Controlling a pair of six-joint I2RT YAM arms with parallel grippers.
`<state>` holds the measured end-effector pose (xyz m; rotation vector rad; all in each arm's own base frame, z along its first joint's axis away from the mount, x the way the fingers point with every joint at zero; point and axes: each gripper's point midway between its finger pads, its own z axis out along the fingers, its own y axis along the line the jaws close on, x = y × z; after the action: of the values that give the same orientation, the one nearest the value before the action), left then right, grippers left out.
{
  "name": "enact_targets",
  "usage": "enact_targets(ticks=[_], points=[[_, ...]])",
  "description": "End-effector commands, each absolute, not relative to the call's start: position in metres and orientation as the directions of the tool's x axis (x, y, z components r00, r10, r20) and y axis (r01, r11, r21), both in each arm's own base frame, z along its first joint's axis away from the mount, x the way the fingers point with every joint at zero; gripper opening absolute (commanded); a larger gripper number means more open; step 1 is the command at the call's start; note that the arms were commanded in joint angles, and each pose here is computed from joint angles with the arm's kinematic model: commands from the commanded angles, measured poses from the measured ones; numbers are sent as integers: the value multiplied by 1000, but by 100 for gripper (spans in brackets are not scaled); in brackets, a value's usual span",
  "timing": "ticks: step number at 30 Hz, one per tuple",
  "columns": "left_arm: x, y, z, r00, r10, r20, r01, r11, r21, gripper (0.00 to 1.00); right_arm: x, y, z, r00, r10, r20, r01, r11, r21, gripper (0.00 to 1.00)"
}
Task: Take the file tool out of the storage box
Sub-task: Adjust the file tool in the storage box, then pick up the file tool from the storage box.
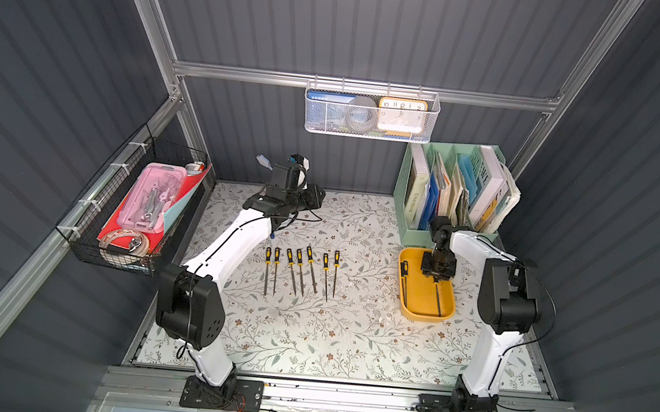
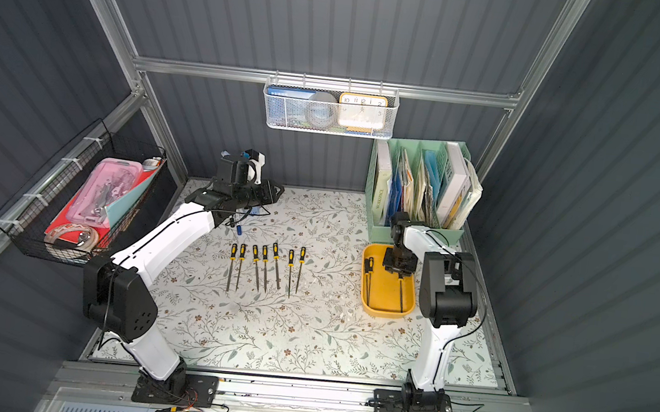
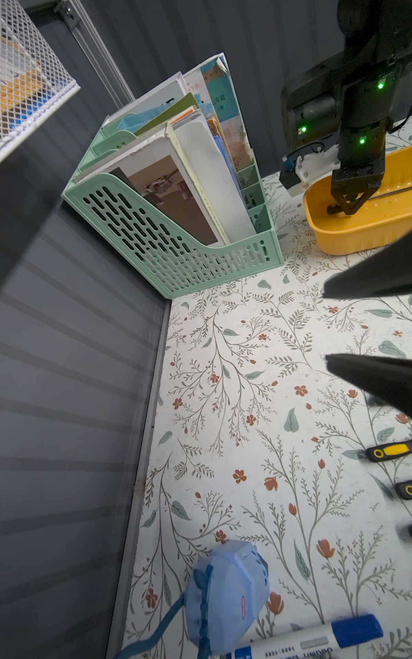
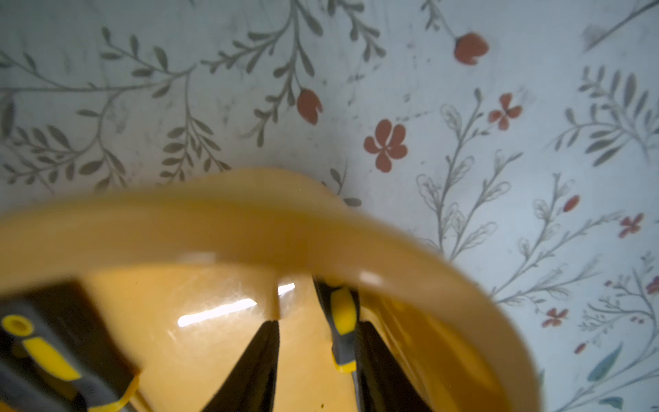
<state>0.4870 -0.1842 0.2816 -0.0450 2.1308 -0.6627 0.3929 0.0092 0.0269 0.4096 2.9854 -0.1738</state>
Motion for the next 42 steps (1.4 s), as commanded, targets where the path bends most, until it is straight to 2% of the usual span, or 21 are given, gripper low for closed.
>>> enact_targets(ticks=[1, 5, 8, 18, 28, 42], points=[[491, -183, 287, -603, -251, -757, 207, 867, -453, 31, 398, 0, 20, -957, 256, -134, 271, 957, -104, 40], [493, -180, 288, -596, -260, -759, 190, 873, -449, 31, 398, 0, 15, -959, 254, -123, 265, 961, -81, 40], [493, -179, 287, -596, -264, -758, 182, 876, -448, 31, 394, 13, 12, -963, 251, -98, 254, 967, -16, 36], [489, -177, 287, -594, -280, -754, 173, 871, -460, 31, 388, 46, 33, -964, 225, -143, 223, 974, 31, 34], [486, -175, 292, -586, -278, -761, 174, 874, -454, 31, 409, 35, 71, -951, 190, -245, 201, 979, -21, 44], [487, -176, 287, -596, -268, -756, 174, 877, -448, 31, 410, 46, 34, -982, 135, -135, 135, 991, 11, 47]])
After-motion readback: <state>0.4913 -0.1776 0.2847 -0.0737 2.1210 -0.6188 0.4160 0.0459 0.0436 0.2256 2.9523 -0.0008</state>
